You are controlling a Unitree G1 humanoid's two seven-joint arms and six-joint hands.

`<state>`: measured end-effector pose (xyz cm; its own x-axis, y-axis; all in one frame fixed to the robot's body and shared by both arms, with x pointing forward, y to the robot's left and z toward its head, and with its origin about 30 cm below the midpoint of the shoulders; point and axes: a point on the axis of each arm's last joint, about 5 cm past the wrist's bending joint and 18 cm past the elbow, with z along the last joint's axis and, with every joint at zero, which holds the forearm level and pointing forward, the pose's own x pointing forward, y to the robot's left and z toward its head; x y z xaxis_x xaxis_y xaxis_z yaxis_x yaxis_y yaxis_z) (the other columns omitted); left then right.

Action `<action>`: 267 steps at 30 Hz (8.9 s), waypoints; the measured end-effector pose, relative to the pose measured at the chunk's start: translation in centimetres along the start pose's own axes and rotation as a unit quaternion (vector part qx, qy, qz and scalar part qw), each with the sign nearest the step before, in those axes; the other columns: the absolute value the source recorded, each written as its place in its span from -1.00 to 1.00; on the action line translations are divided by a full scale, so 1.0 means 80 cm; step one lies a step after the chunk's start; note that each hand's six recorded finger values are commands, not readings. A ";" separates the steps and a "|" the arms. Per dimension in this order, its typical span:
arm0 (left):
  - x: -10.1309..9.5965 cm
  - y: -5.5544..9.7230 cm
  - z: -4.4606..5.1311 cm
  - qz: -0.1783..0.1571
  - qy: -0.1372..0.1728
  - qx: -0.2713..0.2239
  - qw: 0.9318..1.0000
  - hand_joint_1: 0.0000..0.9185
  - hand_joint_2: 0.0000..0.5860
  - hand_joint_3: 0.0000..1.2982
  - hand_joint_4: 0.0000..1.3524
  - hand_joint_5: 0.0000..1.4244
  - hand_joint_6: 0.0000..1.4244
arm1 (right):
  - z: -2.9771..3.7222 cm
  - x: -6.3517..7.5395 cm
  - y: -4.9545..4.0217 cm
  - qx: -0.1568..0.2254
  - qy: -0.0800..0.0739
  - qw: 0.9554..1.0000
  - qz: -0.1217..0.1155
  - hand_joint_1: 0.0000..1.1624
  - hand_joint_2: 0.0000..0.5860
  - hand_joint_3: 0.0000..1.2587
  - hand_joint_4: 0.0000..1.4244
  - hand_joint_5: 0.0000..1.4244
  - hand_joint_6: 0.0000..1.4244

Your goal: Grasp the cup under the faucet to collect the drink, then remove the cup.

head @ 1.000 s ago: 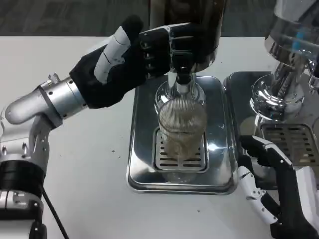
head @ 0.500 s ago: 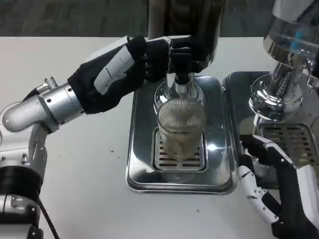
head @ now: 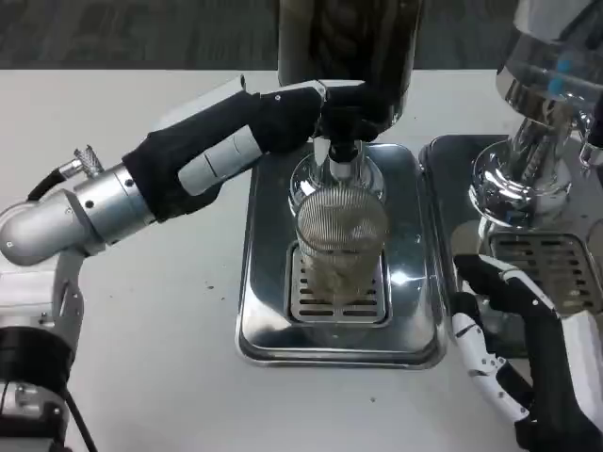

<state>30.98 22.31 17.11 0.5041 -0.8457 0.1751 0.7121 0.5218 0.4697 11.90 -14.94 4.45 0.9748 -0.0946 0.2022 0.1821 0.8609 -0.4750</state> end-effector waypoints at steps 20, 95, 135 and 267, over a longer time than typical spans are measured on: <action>-0.008 -0.002 0.012 -0.003 0.000 0.131 0.991 -1.00 -0.77 -0.71 -0.81 -0.75 -0.83 | -0.0009 0.002 -0.004 -0.001 -0.003 1.000 0.007 -0.39 0.49 -0.41 -0.56 -0.56 -0.52; -0.023 -0.006 0.020 0.012 -0.004 0.246 0.969 -1.00 -0.64 -0.70 -0.78 -0.75 -0.83 | -0.0064 0.091 -0.002 0.133 -0.051 0.974 0.178 0.11 -0.29 -1.00 -1.00 -1.00 -0.88; -0.029 -0.006 0.023 0.013 -0.002 0.254 0.967 -1.00 -0.63 -0.68 -0.77 -0.75 -0.83 | -0.0041 0.106 0.013 0.150 -0.049 0.966 0.204 0.07 -0.25 -1.00 -1.00 -1.00 -0.91; -0.158 -0.068 -0.024 0.242 0.113 -0.034 0.963 -1.00 -0.48 -0.42 -0.50 -0.59 -0.67 | 0.0152 0.125 0.049 0.066 -0.021 0.972 0.226 0.09 -0.23 -0.80 -0.76 -0.67 -0.63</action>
<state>21.68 30.35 10.65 0.8728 -0.4602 0.1623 0.3941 0.8609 0.3219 22.20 -11.87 5.63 0.9443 0.3272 0.0349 -0.2849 0.8661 -0.4106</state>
